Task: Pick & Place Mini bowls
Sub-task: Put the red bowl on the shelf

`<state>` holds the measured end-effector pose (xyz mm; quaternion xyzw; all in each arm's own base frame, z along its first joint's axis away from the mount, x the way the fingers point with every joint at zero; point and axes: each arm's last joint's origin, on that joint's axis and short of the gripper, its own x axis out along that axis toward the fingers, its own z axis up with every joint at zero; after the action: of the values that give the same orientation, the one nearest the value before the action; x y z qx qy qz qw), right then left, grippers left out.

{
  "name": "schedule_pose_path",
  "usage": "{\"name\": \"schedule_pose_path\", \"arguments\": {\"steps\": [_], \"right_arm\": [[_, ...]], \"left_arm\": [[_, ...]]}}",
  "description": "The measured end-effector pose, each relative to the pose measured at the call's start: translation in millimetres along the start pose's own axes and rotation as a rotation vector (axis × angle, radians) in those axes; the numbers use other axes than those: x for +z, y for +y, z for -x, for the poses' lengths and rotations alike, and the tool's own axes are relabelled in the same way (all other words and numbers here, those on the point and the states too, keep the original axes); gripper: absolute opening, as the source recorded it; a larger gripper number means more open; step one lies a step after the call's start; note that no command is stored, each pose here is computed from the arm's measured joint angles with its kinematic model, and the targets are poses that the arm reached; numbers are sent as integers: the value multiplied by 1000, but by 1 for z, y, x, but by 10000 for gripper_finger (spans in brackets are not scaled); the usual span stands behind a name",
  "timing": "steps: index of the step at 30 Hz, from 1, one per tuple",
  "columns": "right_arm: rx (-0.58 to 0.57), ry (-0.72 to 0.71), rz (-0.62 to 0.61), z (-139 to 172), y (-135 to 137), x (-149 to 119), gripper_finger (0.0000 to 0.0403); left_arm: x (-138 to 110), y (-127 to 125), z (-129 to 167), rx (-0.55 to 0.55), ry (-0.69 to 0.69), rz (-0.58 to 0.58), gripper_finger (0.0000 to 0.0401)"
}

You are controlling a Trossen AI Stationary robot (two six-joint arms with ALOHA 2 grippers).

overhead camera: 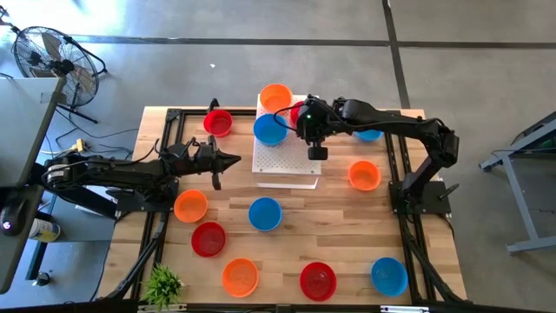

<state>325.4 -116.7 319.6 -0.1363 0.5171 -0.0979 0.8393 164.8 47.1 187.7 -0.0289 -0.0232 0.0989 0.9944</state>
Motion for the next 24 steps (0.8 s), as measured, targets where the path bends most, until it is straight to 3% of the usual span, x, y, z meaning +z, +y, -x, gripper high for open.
{"name": "schedule_pose_path", "arguments": {"steps": [17,24], "right_arm": [[27,35,25,-1,1,-4,1],[93,46,22,-5,3,-6,1]], "left_arm": [[4,0,-1,0,-16,12,1],[3,0,-1,1,-10,12,1]]}}
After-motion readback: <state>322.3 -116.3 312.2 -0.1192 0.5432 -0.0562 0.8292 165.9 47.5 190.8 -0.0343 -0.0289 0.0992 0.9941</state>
